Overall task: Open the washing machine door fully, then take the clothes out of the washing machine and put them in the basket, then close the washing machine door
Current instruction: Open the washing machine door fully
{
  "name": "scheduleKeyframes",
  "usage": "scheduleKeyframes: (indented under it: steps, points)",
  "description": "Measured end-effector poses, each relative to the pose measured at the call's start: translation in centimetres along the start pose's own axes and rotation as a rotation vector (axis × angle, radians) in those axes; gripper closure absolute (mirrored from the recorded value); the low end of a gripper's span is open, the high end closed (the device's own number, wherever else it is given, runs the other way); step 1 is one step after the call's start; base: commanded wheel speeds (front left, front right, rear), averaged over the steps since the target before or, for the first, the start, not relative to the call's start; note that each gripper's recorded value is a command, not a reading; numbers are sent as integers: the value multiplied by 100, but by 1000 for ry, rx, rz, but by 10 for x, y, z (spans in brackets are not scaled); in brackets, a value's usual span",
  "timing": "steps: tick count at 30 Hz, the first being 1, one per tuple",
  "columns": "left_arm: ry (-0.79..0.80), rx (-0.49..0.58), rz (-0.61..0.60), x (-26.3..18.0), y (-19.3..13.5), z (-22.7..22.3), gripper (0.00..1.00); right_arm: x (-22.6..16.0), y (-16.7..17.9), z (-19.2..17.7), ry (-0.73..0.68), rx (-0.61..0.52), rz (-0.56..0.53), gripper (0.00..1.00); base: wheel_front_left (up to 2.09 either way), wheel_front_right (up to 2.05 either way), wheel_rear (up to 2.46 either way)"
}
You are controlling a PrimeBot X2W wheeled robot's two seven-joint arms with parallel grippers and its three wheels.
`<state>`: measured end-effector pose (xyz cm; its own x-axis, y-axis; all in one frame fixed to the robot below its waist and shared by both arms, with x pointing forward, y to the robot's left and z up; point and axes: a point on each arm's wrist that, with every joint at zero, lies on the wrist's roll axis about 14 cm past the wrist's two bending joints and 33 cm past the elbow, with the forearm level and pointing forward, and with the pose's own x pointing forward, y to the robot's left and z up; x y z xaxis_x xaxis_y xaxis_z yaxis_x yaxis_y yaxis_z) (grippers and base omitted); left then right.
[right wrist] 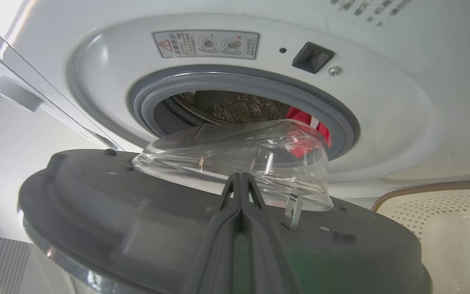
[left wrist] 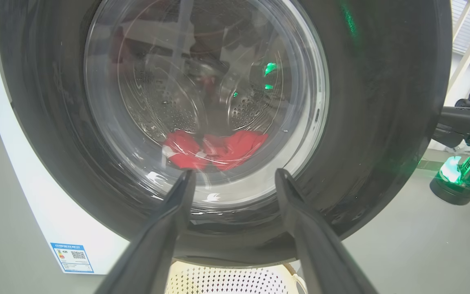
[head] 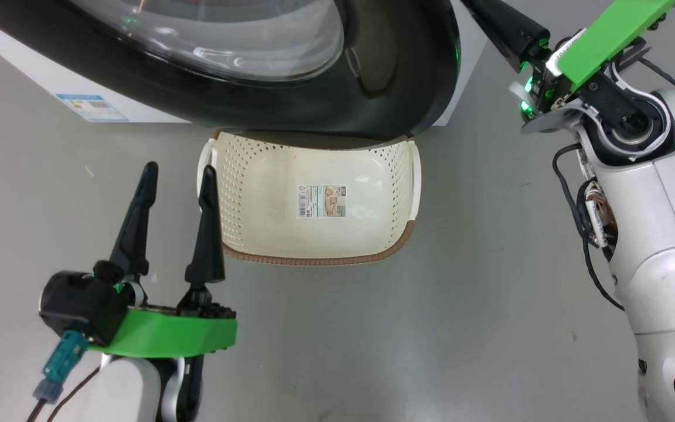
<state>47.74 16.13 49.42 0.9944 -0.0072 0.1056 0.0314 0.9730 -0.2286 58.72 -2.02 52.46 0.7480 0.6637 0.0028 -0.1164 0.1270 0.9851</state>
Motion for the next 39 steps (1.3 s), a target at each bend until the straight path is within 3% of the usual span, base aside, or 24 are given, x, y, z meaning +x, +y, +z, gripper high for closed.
scheduleKeyframes:
  steps: [13,28,39]
  points:
    - [11,4,11,-3,4,-2,0,7,1,-20,149,111,27,100,0,0,0]
    - [-38,-10,25,-9,7,21,0,0,18,-30,190,109,56,100,0,0,0]
    - [-68,-6,83,-32,20,41,0,-21,17,-62,234,122,44,100,0,0,0]
